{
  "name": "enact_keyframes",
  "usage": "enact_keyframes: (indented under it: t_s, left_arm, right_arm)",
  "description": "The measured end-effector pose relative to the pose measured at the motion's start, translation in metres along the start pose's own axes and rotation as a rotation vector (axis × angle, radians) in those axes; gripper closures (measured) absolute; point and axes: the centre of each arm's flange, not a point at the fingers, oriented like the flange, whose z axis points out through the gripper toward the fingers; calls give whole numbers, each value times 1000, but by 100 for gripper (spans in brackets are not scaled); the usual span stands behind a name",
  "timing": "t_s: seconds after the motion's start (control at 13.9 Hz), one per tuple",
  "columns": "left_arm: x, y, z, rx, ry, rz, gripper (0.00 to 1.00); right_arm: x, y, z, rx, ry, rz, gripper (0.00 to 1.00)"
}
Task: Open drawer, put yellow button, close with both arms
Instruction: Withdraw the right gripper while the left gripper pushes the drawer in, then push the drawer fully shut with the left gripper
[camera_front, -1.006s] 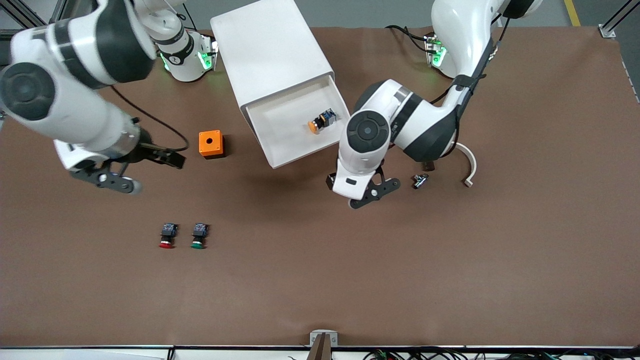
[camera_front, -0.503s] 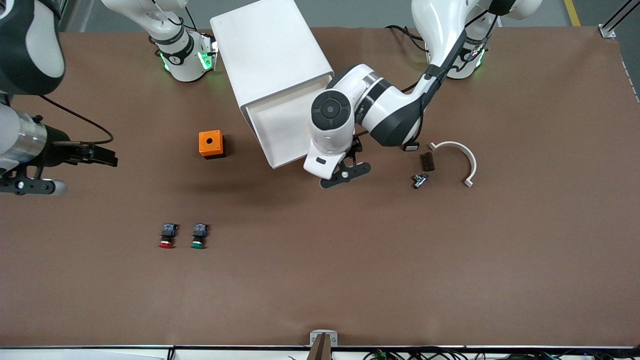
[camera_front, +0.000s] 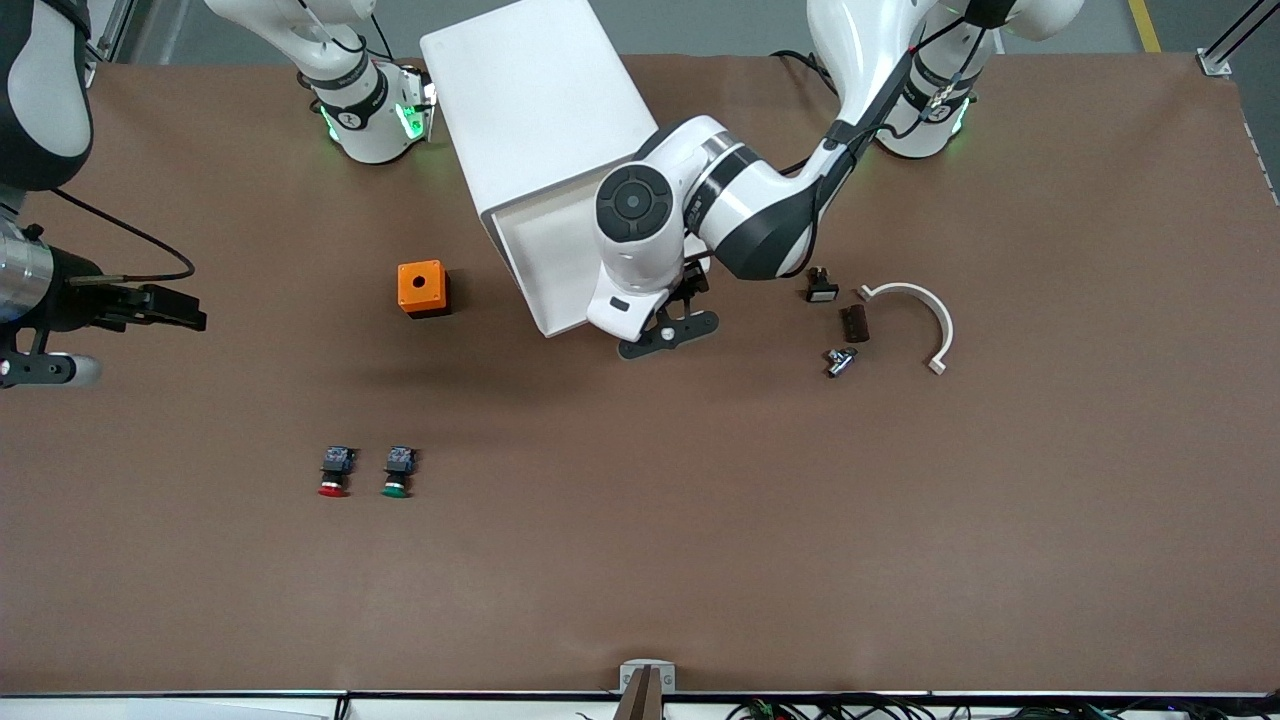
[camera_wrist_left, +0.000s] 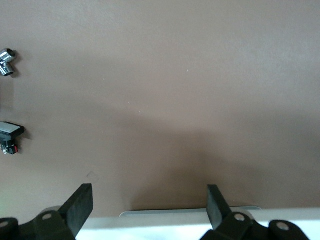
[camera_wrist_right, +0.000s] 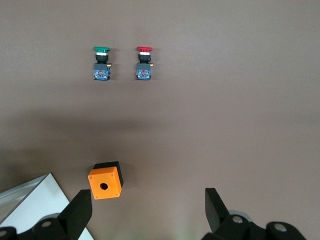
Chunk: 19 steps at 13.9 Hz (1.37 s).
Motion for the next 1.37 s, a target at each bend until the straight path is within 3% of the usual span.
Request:
enact_keyframes:
  t_s: [0.36, 0.65, 1.37]
  left_arm:
    - [-20, 11, 5, 4, -4, 29, 0]
    - [-40, 20, 14, -26, -101, 28, 0]
    - [-80, 34, 28, -52, -241, 36, 0]
  right_arm:
    - [0, -1, 0, -5, 1, -3, 0]
    - [0, -4, 0, -5, 3, -11, 0]
    - [1, -22, 0, -8, 5, -43, 0]
